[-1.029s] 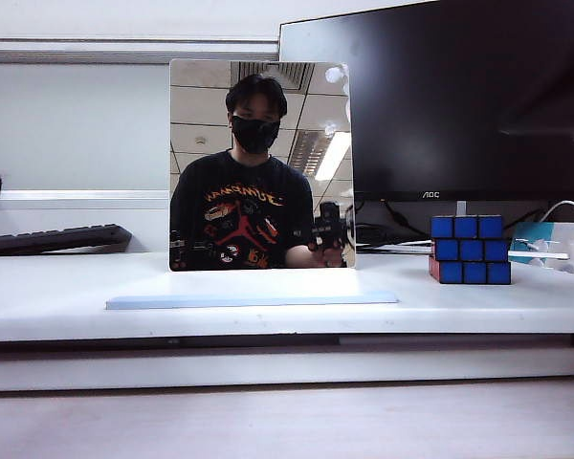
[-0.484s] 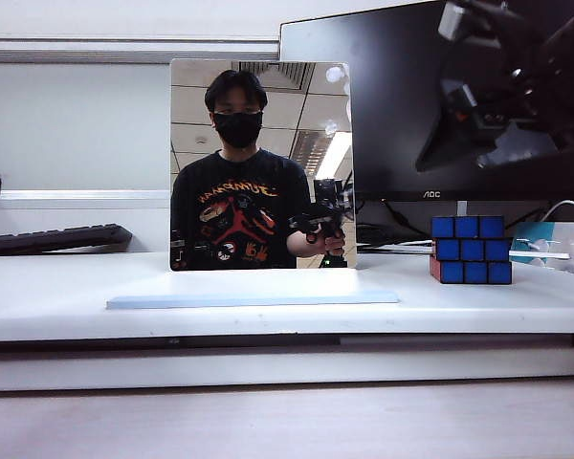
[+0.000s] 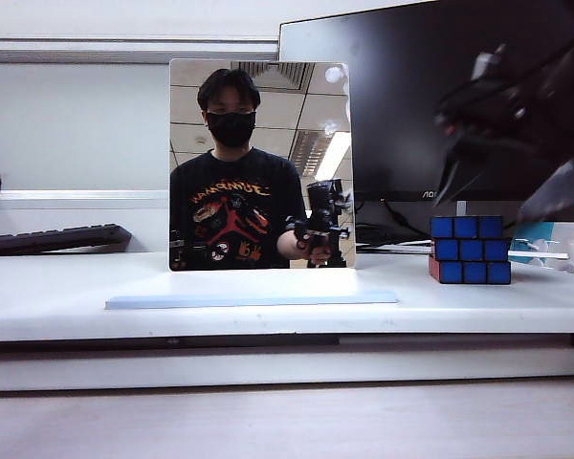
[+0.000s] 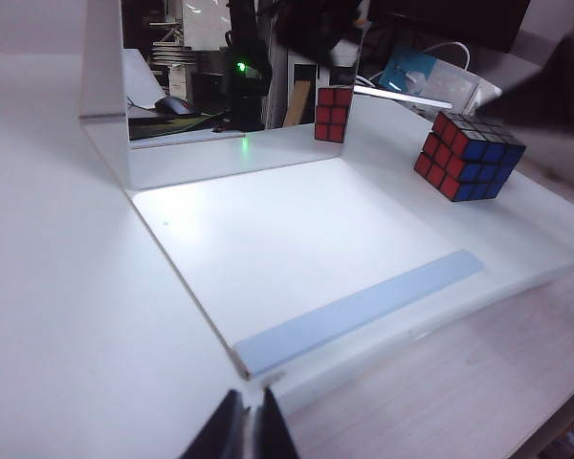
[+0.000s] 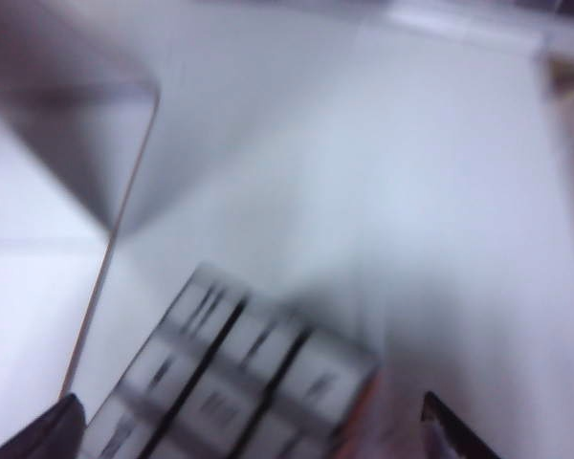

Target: Move the the Rubik's Cube near the mirror.

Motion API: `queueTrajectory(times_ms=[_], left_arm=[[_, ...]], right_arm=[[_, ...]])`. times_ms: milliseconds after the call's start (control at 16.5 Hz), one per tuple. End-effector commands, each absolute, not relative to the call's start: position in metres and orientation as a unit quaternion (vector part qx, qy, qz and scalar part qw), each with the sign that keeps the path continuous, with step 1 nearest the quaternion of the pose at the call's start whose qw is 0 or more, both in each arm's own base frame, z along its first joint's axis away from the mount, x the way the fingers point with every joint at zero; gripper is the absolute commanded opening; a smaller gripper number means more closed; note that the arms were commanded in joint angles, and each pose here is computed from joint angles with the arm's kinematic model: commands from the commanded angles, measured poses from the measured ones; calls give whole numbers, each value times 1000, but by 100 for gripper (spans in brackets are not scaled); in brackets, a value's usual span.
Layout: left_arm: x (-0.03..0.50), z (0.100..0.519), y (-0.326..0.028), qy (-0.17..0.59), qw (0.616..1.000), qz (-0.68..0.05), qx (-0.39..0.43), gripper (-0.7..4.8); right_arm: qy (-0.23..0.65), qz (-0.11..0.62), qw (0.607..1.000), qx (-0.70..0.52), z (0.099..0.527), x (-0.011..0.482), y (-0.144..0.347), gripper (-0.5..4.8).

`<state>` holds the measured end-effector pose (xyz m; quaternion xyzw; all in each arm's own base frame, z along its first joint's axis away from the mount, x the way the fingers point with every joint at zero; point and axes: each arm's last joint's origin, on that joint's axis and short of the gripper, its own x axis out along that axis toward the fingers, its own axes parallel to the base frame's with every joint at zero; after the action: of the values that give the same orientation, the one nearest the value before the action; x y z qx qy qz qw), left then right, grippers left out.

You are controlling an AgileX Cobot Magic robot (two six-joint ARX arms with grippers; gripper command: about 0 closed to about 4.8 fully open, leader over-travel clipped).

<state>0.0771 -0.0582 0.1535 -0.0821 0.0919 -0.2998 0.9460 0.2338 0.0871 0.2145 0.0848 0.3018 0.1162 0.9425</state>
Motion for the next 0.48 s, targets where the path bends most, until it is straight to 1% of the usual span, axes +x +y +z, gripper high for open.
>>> queueTrajectory(times_ms=[61,182,363,424,484], left_arm=[[77,155,-58,85,946,-301,-85,31],[77,155,-58,85,946,-301,-85,31],[77,155,-58,85,946,-303,-85,31],[77,155,-58,86,946,-302,-85,31],[77,155,-58,86,946,-302,-85,32]], right_arm=[[294,97,948,79,210,234,107,479],[297,52,951,69,198,235,119,479],[308,35,948,76,184,241,124,479],[310,35,947,78,184,241,124,422],[309,36,947,79,184,242,124,339]])
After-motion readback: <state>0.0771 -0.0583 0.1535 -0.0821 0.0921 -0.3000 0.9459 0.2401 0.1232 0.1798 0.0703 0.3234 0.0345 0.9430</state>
